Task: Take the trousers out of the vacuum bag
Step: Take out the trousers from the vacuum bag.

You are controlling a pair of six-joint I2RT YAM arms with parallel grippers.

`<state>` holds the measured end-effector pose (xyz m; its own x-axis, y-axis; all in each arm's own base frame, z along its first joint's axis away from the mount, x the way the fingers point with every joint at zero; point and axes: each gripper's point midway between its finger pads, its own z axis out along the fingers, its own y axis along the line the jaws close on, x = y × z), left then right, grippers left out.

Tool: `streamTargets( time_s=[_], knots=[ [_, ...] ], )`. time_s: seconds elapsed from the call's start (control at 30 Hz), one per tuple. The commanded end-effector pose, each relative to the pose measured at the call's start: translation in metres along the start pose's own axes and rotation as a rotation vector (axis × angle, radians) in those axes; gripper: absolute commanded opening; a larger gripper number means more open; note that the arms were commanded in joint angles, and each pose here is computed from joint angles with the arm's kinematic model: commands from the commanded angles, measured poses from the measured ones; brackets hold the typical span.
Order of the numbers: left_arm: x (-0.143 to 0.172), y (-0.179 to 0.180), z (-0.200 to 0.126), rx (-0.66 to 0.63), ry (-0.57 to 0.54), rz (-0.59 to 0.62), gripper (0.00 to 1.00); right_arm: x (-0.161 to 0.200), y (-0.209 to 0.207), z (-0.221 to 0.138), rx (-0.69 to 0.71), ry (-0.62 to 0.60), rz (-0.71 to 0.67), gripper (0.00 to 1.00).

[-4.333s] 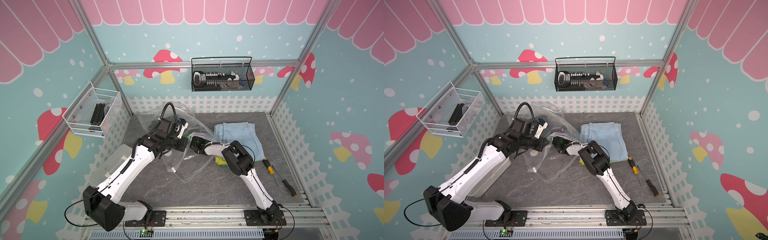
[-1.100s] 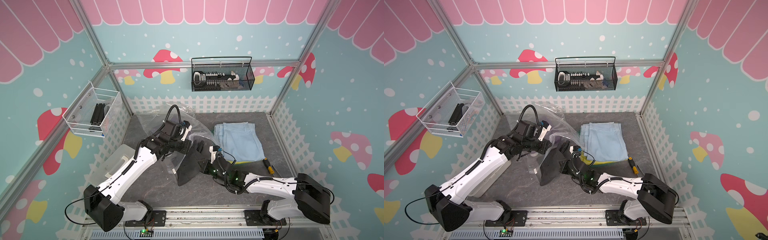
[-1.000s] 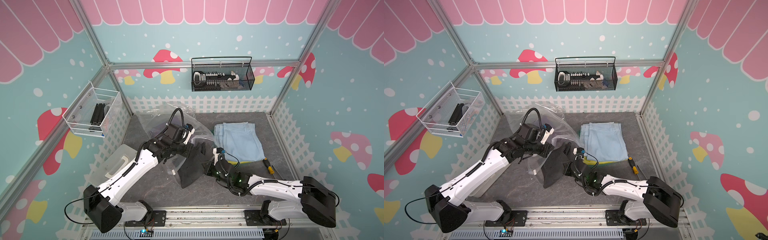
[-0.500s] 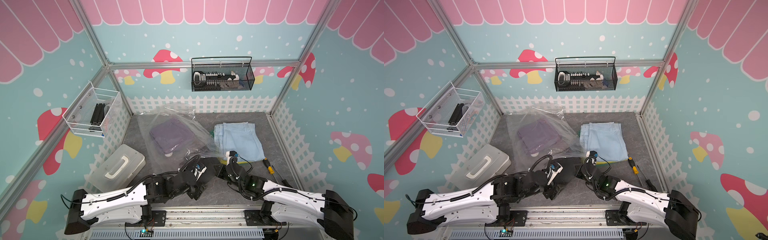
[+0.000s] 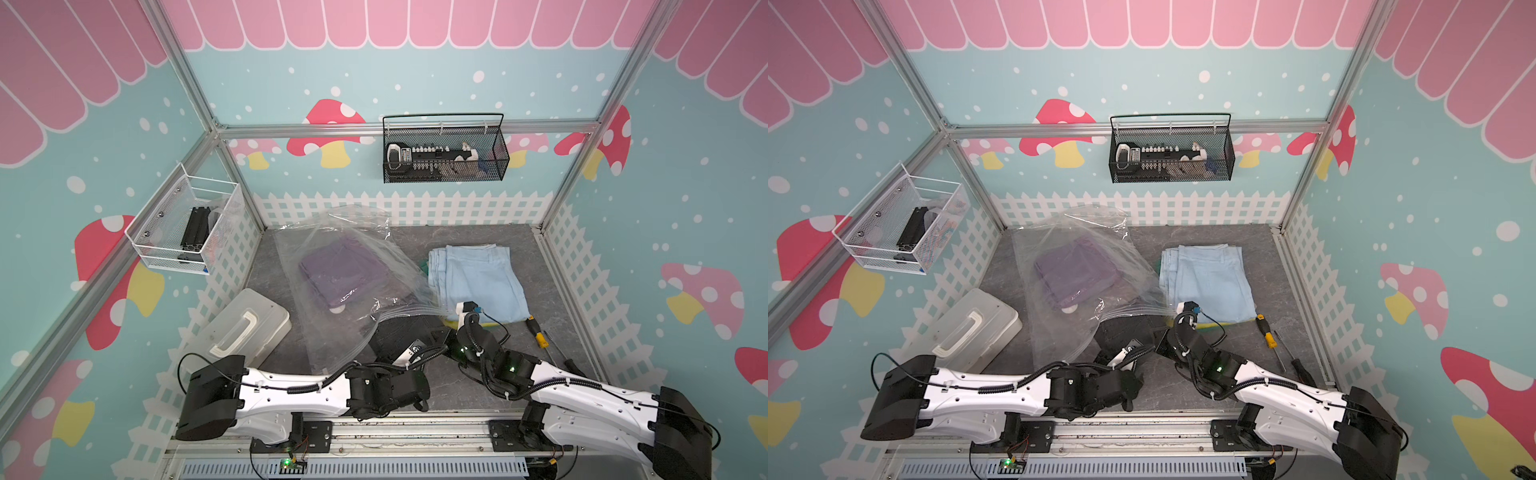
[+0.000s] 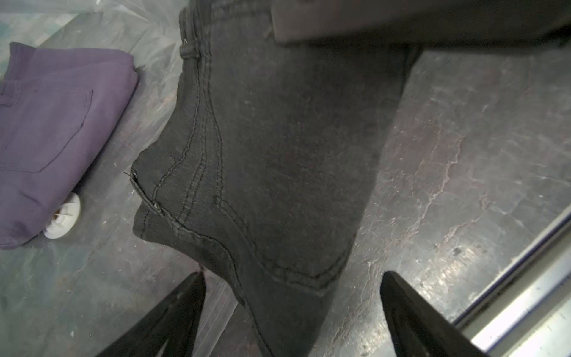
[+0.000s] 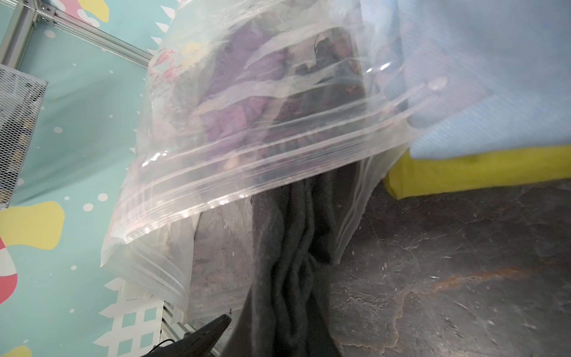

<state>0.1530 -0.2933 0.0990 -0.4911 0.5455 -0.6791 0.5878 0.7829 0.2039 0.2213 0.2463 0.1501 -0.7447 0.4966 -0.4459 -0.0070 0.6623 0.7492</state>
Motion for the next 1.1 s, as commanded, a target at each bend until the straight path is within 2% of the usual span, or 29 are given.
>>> streamTargets(
  time_s=[0.0, 0.17, 0.3, 0.4, 0.53, 0.67, 0.73, 0.77, 0.87, 0.97, 1.07],
  knots=[
    [-0.011, -0.003, 0.005, -0.043, -0.036, -0.068, 0.89, -0.011, 0.005, -0.005, -0.032, -0.043, 0.045, 0.0],
    [0.008, -0.004, 0.021, -0.079, 0.011, -0.081, 0.87, -0.012, 0.001, -0.004, -0.028, -0.04, 0.057, 0.0],
    [0.019, -0.004, 0.028, -0.086, 0.028, -0.103, 0.78, -0.012, -0.002, -0.003, -0.024, -0.035, 0.068, 0.0],
    [0.026, -0.001, 0.032, -0.095, 0.043, -0.119, 0.64, -0.011, -0.005, -0.003, -0.015, -0.033, 0.072, 0.0],
    [0.031, 0.0, 0.033, -0.075, 0.045, -0.15, 0.34, -0.009, -0.016, -0.002, 0.01, -0.034, 0.084, 0.02],
    [0.032, 0.003, 0.028, -0.059, 0.037, -0.169, 0.1, -0.008, -0.025, -0.003, 0.029, -0.04, 0.098, 0.18],
    [0.031, 0.005, 0.026, -0.054, 0.031, -0.171, 0.02, -0.008, -0.029, -0.003, 0.045, -0.042, 0.098, 0.33],
    [0.031, 0.005, 0.024, -0.052, 0.028, -0.174, 0.0, -0.008, -0.032, -0.003, 0.059, -0.042, 0.098, 0.42],
    [0.028, 0.006, 0.021, -0.039, 0.018, -0.185, 0.0, -0.005, -0.039, -0.002, 0.079, -0.037, 0.104, 0.62],
    [0.025, 0.005, 0.019, -0.029, 0.008, -0.195, 0.0, -0.004, -0.038, 0.0, 0.08, -0.029, 0.105, 0.72],
    [0.024, 0.005, 0.019, -0.029, 0.005, -0.195, 0.0, -0.002, -0.033, 0.004, 0.072, -0.01, 0.097, 0.74]
  ],
)
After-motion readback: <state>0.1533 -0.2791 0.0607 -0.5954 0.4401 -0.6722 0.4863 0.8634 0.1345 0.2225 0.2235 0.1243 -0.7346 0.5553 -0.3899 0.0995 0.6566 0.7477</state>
